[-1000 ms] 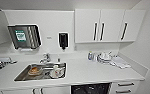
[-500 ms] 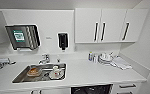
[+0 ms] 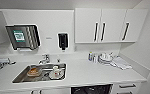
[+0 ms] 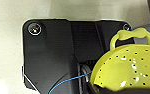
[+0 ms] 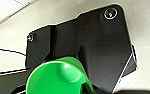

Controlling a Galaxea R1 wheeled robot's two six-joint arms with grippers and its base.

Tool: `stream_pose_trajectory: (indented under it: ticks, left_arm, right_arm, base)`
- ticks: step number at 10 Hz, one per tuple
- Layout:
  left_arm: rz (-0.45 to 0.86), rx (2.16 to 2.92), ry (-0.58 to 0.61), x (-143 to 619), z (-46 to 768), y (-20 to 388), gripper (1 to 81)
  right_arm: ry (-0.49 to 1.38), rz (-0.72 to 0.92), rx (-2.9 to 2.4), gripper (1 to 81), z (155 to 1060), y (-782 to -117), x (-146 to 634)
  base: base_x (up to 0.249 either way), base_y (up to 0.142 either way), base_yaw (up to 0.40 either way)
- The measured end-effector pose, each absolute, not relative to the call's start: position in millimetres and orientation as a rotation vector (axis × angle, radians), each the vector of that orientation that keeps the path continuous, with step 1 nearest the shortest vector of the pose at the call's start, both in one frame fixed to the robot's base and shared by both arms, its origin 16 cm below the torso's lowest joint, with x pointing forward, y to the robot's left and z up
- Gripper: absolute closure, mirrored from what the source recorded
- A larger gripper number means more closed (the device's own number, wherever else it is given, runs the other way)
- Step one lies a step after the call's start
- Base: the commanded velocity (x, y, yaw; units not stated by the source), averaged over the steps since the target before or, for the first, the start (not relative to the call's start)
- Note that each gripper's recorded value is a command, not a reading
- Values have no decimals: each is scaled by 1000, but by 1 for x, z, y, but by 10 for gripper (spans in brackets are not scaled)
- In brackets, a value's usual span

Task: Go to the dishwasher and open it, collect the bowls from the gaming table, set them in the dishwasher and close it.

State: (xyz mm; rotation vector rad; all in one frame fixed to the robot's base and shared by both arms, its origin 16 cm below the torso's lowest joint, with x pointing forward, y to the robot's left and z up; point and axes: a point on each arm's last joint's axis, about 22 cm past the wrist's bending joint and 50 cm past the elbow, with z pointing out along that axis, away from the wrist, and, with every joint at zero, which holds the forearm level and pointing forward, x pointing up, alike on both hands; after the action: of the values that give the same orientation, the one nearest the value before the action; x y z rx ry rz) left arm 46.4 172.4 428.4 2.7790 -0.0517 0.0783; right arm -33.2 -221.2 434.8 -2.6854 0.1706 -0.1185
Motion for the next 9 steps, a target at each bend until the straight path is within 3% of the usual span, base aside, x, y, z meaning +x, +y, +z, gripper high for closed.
stream_pose_trajectory:
  ticks: [9]
  left_arm:
    - [-64, 2569, -7, 18, 478, 178, 811]
  right_arm:
    - [218, 85, -2691, 811, 438, -220, -90]
  base:
    - [0, 0, 0]
